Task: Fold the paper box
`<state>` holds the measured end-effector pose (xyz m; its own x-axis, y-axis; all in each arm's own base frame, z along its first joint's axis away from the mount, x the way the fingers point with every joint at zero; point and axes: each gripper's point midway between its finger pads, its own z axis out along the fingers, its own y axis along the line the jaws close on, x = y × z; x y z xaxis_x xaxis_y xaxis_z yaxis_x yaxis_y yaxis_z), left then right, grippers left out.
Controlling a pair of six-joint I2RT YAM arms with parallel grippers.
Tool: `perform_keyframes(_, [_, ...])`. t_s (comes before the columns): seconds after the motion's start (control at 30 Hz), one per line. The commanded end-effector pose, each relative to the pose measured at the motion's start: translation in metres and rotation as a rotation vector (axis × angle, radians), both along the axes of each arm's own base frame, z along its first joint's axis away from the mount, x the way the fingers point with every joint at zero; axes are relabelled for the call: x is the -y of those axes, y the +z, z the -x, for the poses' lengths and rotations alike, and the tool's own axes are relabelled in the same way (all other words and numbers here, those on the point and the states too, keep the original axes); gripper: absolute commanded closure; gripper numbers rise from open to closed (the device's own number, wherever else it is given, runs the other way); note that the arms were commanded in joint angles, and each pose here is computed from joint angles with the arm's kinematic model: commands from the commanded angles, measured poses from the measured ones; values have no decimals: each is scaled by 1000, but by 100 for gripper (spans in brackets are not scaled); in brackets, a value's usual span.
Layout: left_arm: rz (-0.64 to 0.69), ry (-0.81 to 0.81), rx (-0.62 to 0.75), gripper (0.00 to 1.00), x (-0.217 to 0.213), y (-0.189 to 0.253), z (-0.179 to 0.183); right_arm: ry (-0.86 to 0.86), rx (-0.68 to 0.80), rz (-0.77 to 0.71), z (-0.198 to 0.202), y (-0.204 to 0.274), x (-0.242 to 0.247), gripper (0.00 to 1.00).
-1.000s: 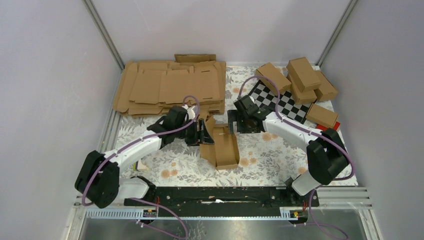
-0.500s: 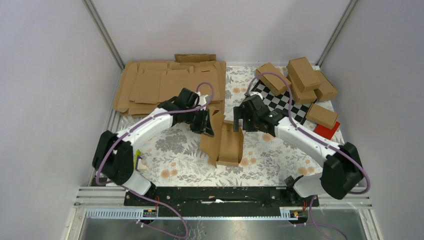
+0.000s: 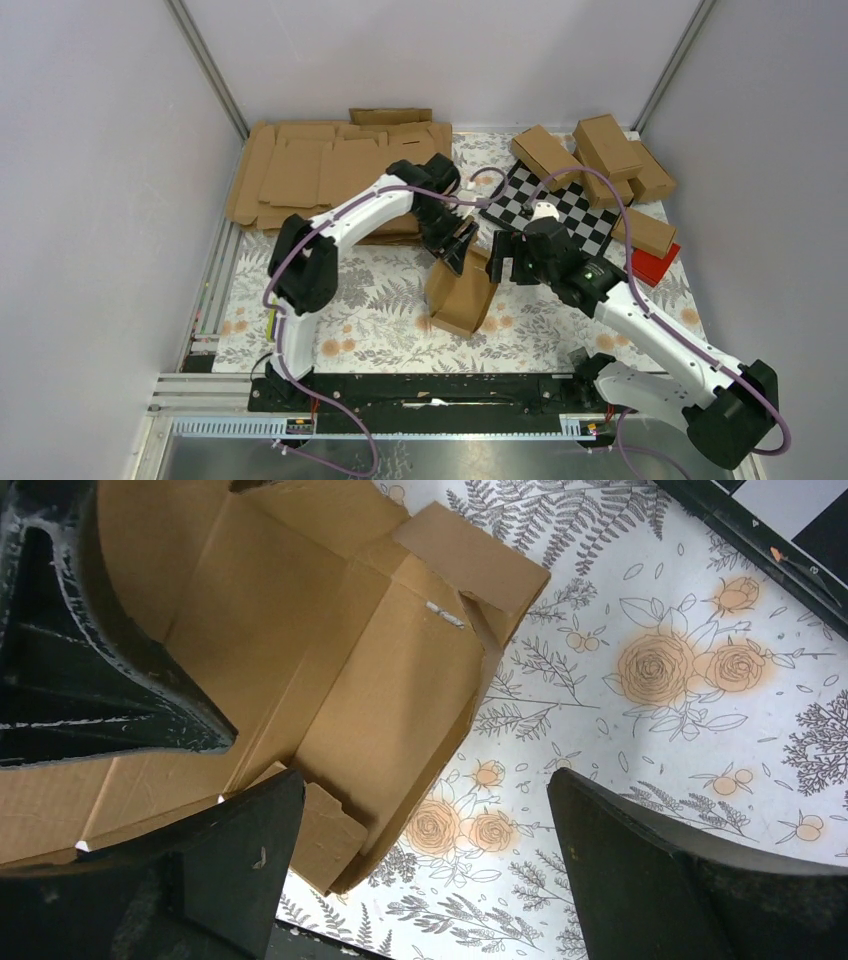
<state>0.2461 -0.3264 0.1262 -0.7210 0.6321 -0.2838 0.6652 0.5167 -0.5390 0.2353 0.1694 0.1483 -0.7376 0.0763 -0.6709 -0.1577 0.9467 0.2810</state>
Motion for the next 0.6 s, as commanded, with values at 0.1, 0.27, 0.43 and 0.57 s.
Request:
perform_keyframes(0.1, [-21, -60, 193, 17, 14, 34, -43, 6, 22, -38, 3, 1, -1, 0])
perform_keyframes(0.27, [-219, 280, 396, 6, -22, 61, -88, -6, 28, -58, 4, 3, 0, 0])
perform_keyframes(0.43, [-201, 826, 607, 1, -83, 138, -103, -22, 42, -54, 3, 5, 3, 1])
perform_keyframes(0.57, [60, 1199, 561, 1, -117, 166, -67, -30, 55, -72, 2, 8, 2, 0])
